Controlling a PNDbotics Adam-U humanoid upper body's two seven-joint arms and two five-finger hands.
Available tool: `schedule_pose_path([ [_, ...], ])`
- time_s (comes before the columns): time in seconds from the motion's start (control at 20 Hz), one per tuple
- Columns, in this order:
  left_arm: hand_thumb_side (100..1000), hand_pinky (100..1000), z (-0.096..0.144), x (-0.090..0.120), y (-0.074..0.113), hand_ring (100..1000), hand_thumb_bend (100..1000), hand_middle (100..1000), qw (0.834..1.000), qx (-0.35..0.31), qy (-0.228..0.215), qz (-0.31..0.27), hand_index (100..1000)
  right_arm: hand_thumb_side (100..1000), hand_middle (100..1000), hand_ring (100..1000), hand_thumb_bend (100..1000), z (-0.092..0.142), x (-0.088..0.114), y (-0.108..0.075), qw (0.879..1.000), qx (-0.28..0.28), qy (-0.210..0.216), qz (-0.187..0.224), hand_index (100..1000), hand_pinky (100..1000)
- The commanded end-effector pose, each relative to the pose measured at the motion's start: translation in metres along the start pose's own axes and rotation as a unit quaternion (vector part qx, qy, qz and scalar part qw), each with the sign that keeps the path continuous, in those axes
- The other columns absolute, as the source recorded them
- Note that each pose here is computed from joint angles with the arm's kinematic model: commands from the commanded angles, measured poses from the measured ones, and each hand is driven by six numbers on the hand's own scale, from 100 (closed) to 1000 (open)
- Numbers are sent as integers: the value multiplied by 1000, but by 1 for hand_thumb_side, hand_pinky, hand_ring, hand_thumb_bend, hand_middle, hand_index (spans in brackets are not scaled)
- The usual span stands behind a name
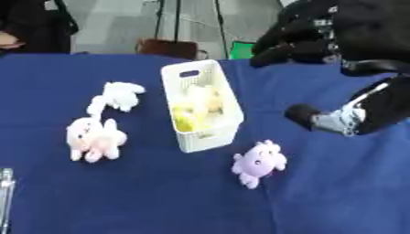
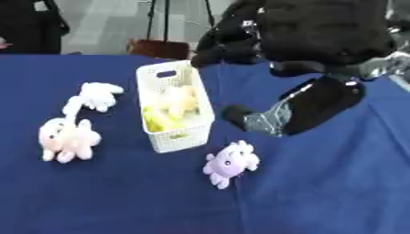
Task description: Pick up objects on the table and place them in the box.
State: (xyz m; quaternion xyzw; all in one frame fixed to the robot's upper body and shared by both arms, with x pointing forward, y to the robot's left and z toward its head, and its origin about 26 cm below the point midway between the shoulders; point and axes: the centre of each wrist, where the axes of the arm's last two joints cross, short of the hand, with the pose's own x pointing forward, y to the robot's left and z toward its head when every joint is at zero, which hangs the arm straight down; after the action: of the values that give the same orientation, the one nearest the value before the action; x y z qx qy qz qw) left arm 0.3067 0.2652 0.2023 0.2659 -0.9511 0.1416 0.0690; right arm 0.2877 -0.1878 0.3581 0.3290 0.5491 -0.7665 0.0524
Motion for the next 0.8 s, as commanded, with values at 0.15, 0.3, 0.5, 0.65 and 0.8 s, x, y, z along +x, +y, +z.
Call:
schedule_pose_path([
  [0.15, 567, 522, -8, 3, 1, 530, 100, 709, 999, 18, -32, 20, 768, 1000, 841, 875, 359, -2, 4, 0, 999, 26, -3, -18, 979, 921],
  [0.3, 567, 522, -8, 3, 1, 530, 100, 709, 999, 18, -32, 20, 768, 1000, 835, 870, 364, -1, 4, 2, 999, 28, 6, -24, 974, 919],
  [0.5, 567, 523, -8, 3, 0, 530, 100, 709, 999, 19, -31, 20, 766, 1000, 803, 857, 367, -1, 5, 7, 999, 32, 12, -26, 942, 913],
  [0.65, 566, 523, -8, 4, 0, 530, 100, 709, 999, 18, -31, 21, 766, 1000, 804, 859, 380, -1, 7, 14, 998, 49, 12, -34, 947, 912],
  [0.8, 564, 523, -8, 4, -1, 530, 100, 709, 999, 18, -30, 21, 766, 997, 802, 862, 399, -3, 10, 19, 997, 61, 9, -45, 948, 911],
])
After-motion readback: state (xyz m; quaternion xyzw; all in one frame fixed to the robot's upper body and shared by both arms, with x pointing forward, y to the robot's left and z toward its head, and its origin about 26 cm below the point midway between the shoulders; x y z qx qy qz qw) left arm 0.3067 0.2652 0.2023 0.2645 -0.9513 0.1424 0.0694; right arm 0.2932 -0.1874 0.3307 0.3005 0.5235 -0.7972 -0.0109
